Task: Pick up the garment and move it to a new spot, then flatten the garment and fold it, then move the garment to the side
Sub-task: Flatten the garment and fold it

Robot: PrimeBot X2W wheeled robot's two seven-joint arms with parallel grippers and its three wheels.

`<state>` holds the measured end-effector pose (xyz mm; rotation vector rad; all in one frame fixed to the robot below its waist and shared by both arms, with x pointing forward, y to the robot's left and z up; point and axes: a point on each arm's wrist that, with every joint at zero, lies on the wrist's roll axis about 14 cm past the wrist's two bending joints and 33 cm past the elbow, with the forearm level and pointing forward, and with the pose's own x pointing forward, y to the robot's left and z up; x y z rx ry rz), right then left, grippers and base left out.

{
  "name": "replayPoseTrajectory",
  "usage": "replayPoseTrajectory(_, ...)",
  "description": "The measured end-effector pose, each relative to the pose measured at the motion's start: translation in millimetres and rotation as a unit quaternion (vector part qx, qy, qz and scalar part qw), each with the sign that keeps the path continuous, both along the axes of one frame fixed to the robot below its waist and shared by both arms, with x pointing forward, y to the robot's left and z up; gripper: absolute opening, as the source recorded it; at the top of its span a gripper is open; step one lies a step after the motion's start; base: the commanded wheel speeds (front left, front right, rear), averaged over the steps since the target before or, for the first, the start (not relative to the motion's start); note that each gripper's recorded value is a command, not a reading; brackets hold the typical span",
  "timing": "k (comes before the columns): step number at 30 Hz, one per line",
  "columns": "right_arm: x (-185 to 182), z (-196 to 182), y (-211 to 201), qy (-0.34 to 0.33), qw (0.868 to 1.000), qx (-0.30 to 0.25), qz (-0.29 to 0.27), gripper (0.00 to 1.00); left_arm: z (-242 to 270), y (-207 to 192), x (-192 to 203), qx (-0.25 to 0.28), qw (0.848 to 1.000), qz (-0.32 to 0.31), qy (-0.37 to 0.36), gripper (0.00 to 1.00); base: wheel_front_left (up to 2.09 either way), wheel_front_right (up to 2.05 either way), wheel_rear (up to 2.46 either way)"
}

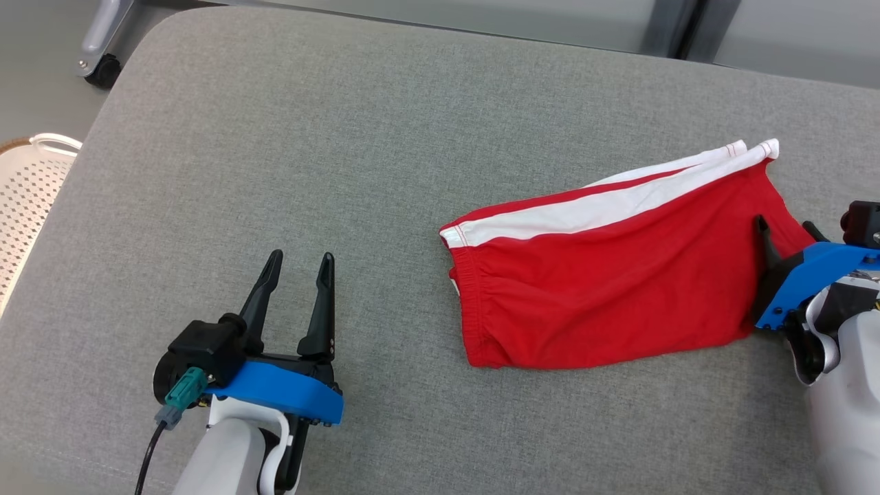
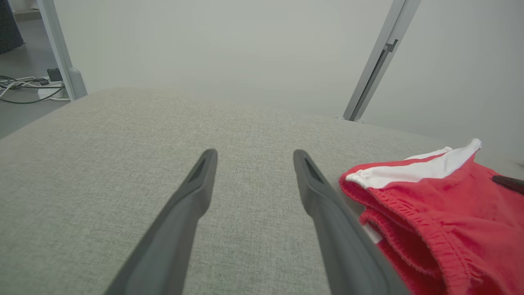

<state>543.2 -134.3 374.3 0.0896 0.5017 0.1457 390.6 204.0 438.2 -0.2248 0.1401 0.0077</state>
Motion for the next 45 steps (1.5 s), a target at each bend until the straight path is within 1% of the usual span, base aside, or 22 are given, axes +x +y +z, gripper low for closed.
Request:
replayPoseTrajectory(7, -4, -20, 11, 0.047, 0.999, -0.007, 0.014, 1.00, -3, 6, -3, 0.004, 1.000, 0.012, 0.005, 1.00, 0.00, 0.00, 0.00)
replayPoseTrajectory(8, -3, -20, 12, 0.050, 0.999, -0.007, 0.014, 0.64, -2, 6, -3, 0.006, 1.000, 0.012, 0.003, 1.00, 0.00, 0.00, 0.00)
replayPoseTrajectory(9, -3, -21, 13, 0.051, 0.999, -0.007, 0.016, 0.13, -2, 7, -2, 0.006, 1.000, 0.013, 0.002, 1.00, 0.00, 0.00, 0.00)
replayPoseTrajectory(10, -2, -22, 14, 0.052, 0.998, -0.008, 0.018, 0.00, -2, 6, -2, 0.006, 1.000, 0.013, 0.001, 1.00, 0.00, 0.00, 0.00)
replayPoseTrajectory(15, -3, -22, 28, 0.055, 0.998, -0.004, 0.035, 0.00, -1, 4, 0, 0.006, 1.000, 0.011, -0.001, 1.00, 0.00, 0.00, 0.00)
replayPoseTrajectory(19, -4, -15, 23, 0.044, 0.999, 0.001, 0.029, 0.00, 3, -1, 1, 0.004, 1.000, 0.004, -0.007, 1.00, 0.00, 0.00, 0.00)
replayPoseTrajectory(22, -8, -9, 11, 0.028, 1.000, 0.006, 0.010, 0.00, 7, -4, 1, 0.004, 1.000, -0.003, -0.014, 1.00, 0.00, 0.00, 0.00)
replayPoseTrajectory(27, -18, 7, -23, -0.011, 0.999, 0.019, -0.045, 0.00, 12, -10, -1, 0.002, 1.000, -0.014, -0.022, 1.00, 0.00, 0.00, 0.00)
replayPoseTrajectory(30, -26, 19, -47, -0.038, 0.996, 0.017, -0.078, 0.00, 14, -14, -2, 0.002, 0.999, -0.021, -0.024, 1.00, 0.00, 0.00, 0.00)
replayPoseTrajectory(32, -32, 27, -63, -0.055, 0.994, 0.008, -0.097, 0.00, 16, -17, -2, 0.001, 0.999, -0.025, -0.028, 1.00, 0.00, 0.00, 0.00)
replayPoseTrajectory(38, -51, 57, -102, -0.095, 0.985, -0.057, -0.129, 0.00, 19, -26, -5, 0.004, 0.999, -0.041, -0.032, 1.00, 0.00, 0.00, 0.00)
replayPoseTrajectory(41, -58, 74, -106, -0.112, 0.982, -0.083, -0.130, 0.00, 20, -29, -7, 0.004, 0.998, -0.045, -0.033, 1.00, 0.00, 0.00, 0.00)
replayPoseTrajectory(45, -59, 96, -89, -0.136, 0.980, -0.103, -0.102, 0.00, 22, -32, -9, 0.004, 0.998, -0.049, -0.036, 1.00, 0.00, 0.00, 0.00)
